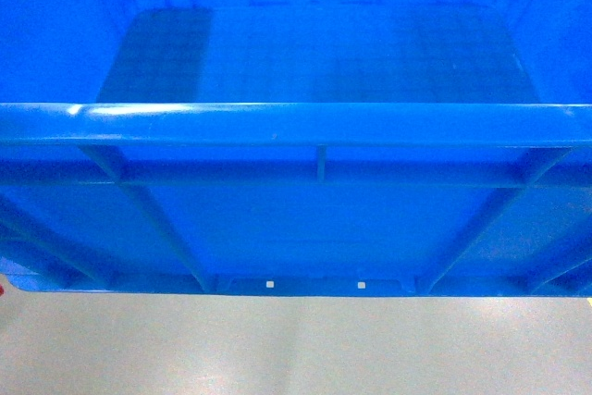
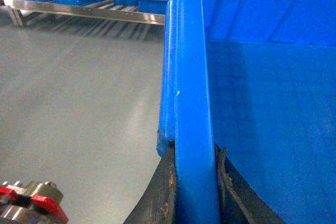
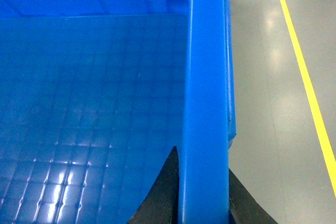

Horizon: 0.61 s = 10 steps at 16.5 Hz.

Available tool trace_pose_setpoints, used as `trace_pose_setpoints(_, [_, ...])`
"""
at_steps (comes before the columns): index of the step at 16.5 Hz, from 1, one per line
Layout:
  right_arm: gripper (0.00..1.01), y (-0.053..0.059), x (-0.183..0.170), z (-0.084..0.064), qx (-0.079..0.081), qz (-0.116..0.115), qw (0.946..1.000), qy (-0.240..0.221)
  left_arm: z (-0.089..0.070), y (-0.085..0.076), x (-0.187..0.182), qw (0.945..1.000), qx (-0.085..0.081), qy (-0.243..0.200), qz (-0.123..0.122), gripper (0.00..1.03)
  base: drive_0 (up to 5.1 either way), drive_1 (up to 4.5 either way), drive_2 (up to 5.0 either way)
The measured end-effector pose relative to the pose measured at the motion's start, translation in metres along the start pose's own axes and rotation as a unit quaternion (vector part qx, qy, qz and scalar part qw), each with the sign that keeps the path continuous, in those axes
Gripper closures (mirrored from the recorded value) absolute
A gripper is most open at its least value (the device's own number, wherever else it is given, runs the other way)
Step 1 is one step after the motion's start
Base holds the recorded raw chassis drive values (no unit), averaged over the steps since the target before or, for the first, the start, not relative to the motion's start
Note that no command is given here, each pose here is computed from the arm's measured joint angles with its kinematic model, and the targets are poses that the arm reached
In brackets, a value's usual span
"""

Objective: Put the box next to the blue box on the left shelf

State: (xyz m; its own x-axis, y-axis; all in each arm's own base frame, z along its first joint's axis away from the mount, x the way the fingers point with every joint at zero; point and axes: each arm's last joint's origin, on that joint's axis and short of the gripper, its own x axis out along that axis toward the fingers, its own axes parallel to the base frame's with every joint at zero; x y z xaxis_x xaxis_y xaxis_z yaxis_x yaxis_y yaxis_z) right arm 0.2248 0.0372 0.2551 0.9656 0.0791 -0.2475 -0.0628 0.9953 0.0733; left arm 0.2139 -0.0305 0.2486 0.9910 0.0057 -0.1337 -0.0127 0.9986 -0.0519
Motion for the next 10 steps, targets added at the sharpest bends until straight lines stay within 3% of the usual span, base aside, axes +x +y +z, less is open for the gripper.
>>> trace_pose_setpoints(10, [0.93,-0.0011,-0.0004,-0.0002,0.000,-0.002,1.0000,0.001,0.0000,-0.0001,-0.0004,1.0000,0.000,0.001,-0.001,0.93,-1.3,-1.32,-1.3])
